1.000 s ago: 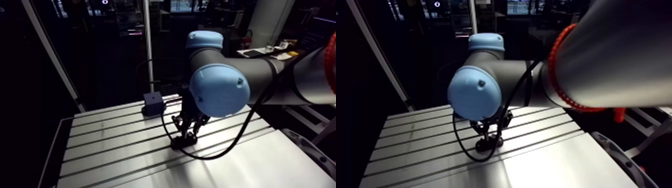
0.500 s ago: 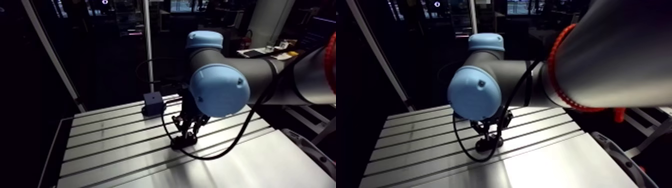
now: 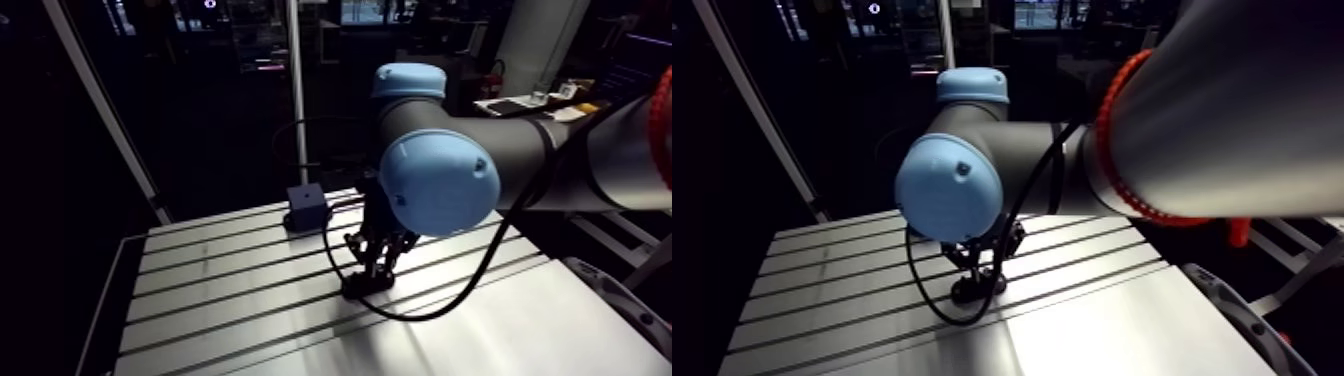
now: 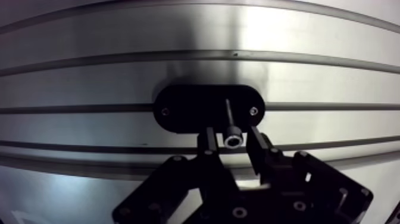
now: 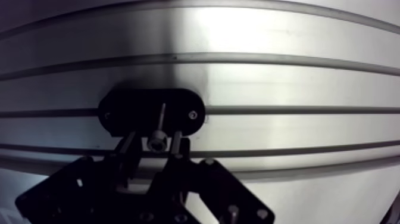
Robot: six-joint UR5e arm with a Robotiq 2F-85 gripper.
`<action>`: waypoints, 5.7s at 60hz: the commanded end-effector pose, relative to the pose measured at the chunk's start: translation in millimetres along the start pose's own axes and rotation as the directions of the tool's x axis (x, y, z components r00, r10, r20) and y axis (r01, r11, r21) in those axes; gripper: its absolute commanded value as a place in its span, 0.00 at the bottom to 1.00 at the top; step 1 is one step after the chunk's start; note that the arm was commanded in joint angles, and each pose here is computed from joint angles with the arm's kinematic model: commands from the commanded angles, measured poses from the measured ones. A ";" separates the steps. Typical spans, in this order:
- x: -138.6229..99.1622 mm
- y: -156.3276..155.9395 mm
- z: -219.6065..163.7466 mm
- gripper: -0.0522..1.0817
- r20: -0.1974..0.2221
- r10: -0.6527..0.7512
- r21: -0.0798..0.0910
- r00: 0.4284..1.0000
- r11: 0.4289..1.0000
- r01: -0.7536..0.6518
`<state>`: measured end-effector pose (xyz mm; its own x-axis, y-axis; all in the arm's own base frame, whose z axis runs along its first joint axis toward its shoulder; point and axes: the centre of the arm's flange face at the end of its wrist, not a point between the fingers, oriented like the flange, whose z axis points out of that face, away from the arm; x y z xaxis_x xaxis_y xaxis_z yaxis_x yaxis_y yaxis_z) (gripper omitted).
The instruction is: Pick up the M10 bolt and insert it into the hole until fully seated.
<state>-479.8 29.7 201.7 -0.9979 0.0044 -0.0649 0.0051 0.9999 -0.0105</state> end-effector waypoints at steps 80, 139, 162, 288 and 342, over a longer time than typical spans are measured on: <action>1.5 0.8 3.1 0.70 0.005 -0.011 0.000 1.000 1.000 0.011; 25.4 5.2 -58.3 0.86 -0.062 -0.012 0.006 0.998 1.000 0.012; 57.6 6.4 -123.9 1.00 -0.092 -0.014 -0.007 0.996 1.000 0.013; 224.0 -68.2 -128.4 1.00 0.232 -0.037 0.046 0.972 0.999 0.027; 243.1 -80.5 -110.6 1.00 0.249 -0.051 0.024 0.967 0.999 0.047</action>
<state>-727.8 -48.4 304.0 -0.9510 -0.0537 -0.3046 -0.0435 0.9982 -0.0404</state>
